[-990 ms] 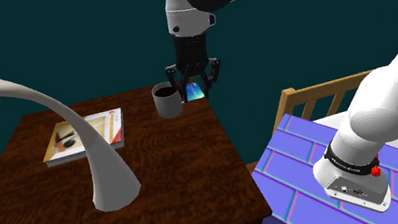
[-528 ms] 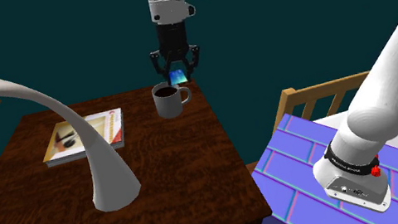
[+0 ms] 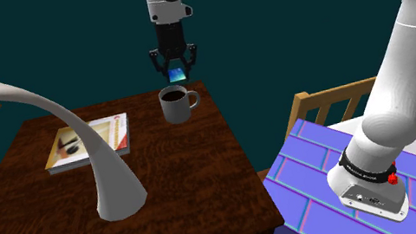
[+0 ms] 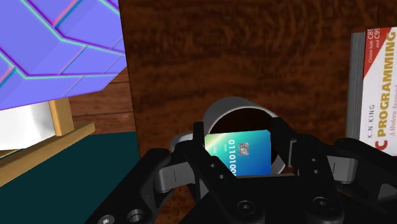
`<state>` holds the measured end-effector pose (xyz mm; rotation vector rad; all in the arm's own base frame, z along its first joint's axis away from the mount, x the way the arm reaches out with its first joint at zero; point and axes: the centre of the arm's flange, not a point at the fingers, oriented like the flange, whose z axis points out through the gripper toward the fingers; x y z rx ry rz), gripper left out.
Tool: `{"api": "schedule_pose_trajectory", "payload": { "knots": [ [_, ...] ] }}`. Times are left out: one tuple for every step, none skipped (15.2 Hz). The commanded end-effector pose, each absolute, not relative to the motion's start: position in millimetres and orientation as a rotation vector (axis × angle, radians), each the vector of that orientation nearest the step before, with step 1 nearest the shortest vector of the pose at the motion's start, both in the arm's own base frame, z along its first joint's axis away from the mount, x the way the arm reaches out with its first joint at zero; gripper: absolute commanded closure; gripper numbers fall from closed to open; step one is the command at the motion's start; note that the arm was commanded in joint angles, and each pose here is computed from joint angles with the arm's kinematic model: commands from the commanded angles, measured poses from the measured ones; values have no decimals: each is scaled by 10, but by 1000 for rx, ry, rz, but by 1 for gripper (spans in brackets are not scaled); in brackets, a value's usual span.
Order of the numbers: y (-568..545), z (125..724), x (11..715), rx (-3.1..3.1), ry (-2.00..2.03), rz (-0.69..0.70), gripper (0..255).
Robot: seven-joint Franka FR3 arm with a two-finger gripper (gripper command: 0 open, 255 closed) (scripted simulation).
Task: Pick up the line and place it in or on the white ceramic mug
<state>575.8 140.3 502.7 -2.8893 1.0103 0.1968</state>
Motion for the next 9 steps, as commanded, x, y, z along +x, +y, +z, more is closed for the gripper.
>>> {"api": "schedule_pose_trajectory", "payload": {
  "knots": [
    [1402,4933,5763,-2889,1010,196,255],
    [1402,4880,5763,-2889,1010,196,255],
    [1402,4827,5763,-2889,1010,196,255],
    [1402,4775,5763,-2889,1010,196,255],
    [1402,4722,5763,-2889,1010,196,255],
    [1402,4669,5763,-2889,1010,196,255],
    [1402,4616,5763,-2889,1010,196,255],
    [1402,4563,5763,-2889,1010,196,255],
    [1402,4510,5763,-2889,1010,196,255]
  ]
}}
